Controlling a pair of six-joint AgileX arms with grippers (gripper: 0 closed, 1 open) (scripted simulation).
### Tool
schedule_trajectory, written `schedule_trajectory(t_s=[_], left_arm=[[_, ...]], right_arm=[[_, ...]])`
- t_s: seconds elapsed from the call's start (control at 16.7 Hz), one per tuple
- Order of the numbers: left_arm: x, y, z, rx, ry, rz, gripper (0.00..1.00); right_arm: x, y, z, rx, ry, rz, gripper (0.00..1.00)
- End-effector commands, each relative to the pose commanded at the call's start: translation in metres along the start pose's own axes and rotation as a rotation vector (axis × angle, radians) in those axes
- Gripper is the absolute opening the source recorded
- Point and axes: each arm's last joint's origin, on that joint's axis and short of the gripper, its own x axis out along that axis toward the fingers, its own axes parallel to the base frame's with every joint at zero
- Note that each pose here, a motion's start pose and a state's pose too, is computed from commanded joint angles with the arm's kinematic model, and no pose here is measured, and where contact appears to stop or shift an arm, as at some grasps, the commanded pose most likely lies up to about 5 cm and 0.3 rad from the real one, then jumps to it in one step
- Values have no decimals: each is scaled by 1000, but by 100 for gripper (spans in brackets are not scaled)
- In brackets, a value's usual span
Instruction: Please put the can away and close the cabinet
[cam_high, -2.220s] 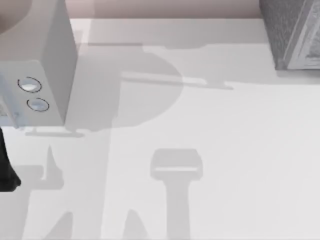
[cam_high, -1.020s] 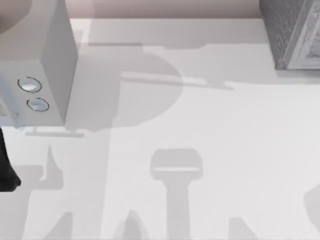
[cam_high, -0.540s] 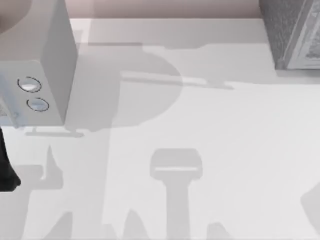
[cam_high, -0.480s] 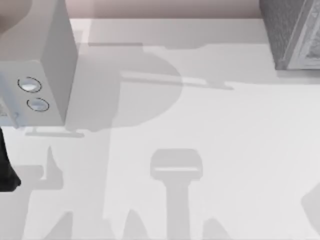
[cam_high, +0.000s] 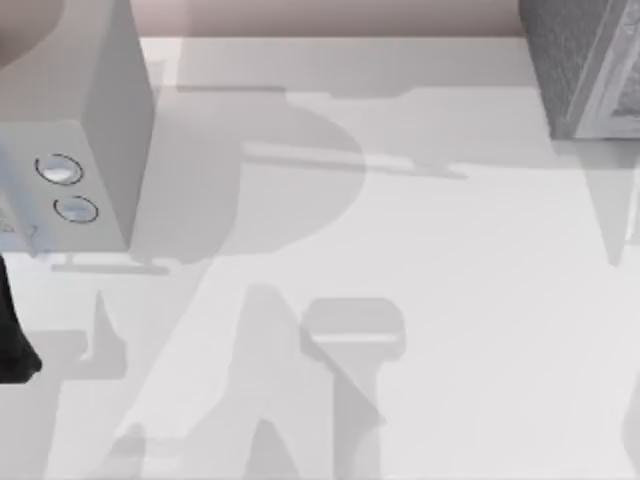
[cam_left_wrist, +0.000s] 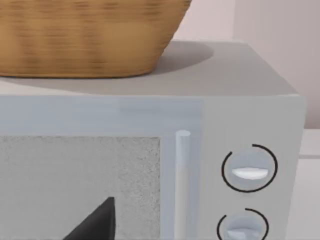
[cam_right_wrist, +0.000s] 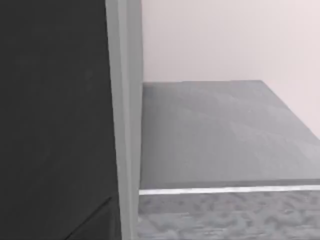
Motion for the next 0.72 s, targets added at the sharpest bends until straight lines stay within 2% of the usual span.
schedule_trajectory(t_s=[0.18, 0.42, 0.72], left_arm=[[0, 0, 0, 0, 0, 0, 100], [0, 0, 0, 0, 0, 0, 100], [0, 0, 0, 0, 0, 0, 100]], right_arm=[[21, 67, -1, 1, 3, 0, 100], [16, 152, -3, -3, 6, -1, 100], [-9, 203, -6, -8, 3, -1, 100]])
